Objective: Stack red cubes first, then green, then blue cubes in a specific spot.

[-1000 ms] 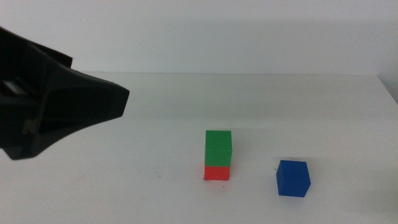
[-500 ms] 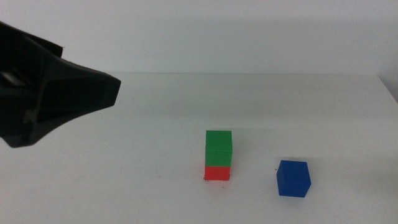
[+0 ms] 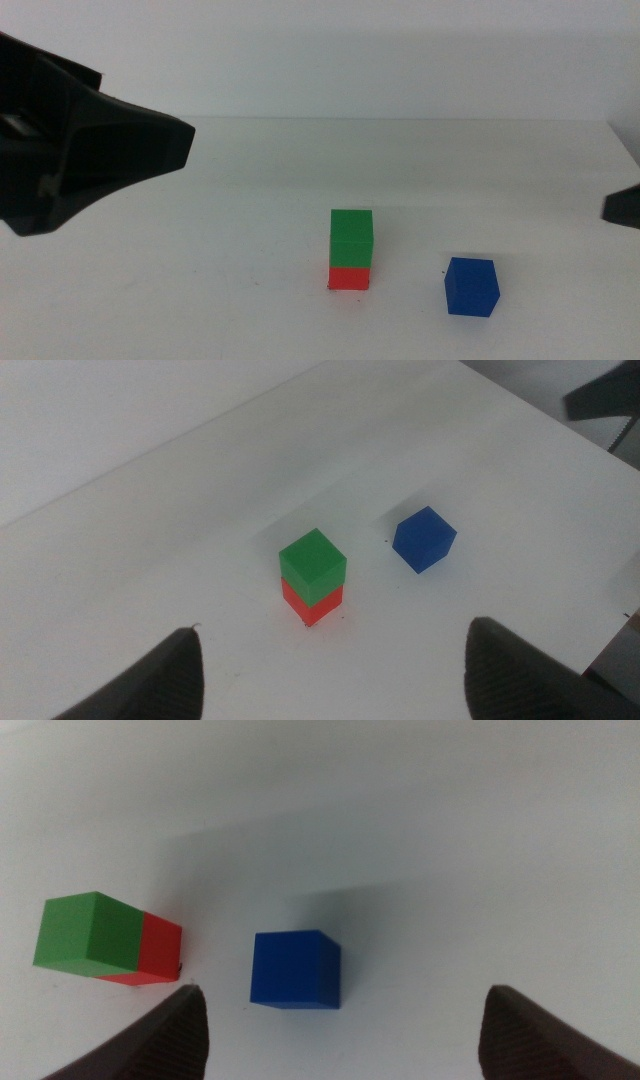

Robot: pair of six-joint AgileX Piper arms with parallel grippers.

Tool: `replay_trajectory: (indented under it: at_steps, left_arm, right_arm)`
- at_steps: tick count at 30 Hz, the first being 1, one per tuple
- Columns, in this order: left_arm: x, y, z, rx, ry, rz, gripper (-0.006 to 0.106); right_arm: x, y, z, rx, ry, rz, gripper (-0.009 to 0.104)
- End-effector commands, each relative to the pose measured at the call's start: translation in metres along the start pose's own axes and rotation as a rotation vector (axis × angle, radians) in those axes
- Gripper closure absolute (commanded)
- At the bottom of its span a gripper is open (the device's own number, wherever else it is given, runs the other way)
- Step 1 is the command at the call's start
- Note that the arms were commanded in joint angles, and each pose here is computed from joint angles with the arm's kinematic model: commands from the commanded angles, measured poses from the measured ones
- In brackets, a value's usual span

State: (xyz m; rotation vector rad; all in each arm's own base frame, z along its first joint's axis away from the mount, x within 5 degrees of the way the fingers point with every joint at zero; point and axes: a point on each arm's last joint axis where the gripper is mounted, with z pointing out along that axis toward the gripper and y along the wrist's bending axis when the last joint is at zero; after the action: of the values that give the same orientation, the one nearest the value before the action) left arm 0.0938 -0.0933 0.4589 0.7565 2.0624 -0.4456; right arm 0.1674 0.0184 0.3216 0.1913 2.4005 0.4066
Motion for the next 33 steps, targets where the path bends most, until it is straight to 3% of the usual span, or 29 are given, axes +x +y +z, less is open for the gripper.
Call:
replay_trajectory:
  at_steps: [1, 3, 9, 17, 26, 28, 30, 33]
  left_arm:
    - [-0.001, 0.0, 0.0, 0.001, -0.017, 0.001, 0.015]
    - [-0.001, 0.0, 0.0, 0.001, -0.017, 0.001, 0.015]
    - [-0.001, 0.0, 0.0, 0.001, -0.017, 0.001, 0.015]
    - [-0.003, 0.0, 0.0, 0.003, -0.033, 0.001, 0.015]
    - [-0.004, 0.0, 0.0, 0.004, -0.041, 0.002, 0.015]
    - [-0.004, 0.0, 0.0, 0.004, -0.041, 0.004, 0.015]
    - [-0.004, 0.0, 0.0, 0.004, -0.041, 0.004, 0.015]
    - [-0.004, 0.0, 0.0, 0.004, -0.041, 0.004, 0.015]
  right_arm:
    - [-0.008, -0.001, 0.016, -0.016, 0.034, 0.04, 0.008]
    - [-0.013, -0.002, 0.031, -0.025, 0.076, 0.078, 0.008]
    - [-0.02, 0.014, 0.087, 0.049, 0.303, 0.016, 0.011]
    - [-0.002, 0.071, 0.142, 0.215, 0.334, -0.107, 0.016]
    - [0.028, 0.073, 0.202, 0.28, 0.452, -0.086, 0.02]
    - [0.032, 0.07, 0.212, 0.297, 0.467, -0.103, 0.028]
    - [0.034, 0.069, 0.217, 0.298, 0.469, -0.106, 0.047]
    - [0.029, 0.072, 0.213, 0.295, 0.456, -0.111, 0.087]
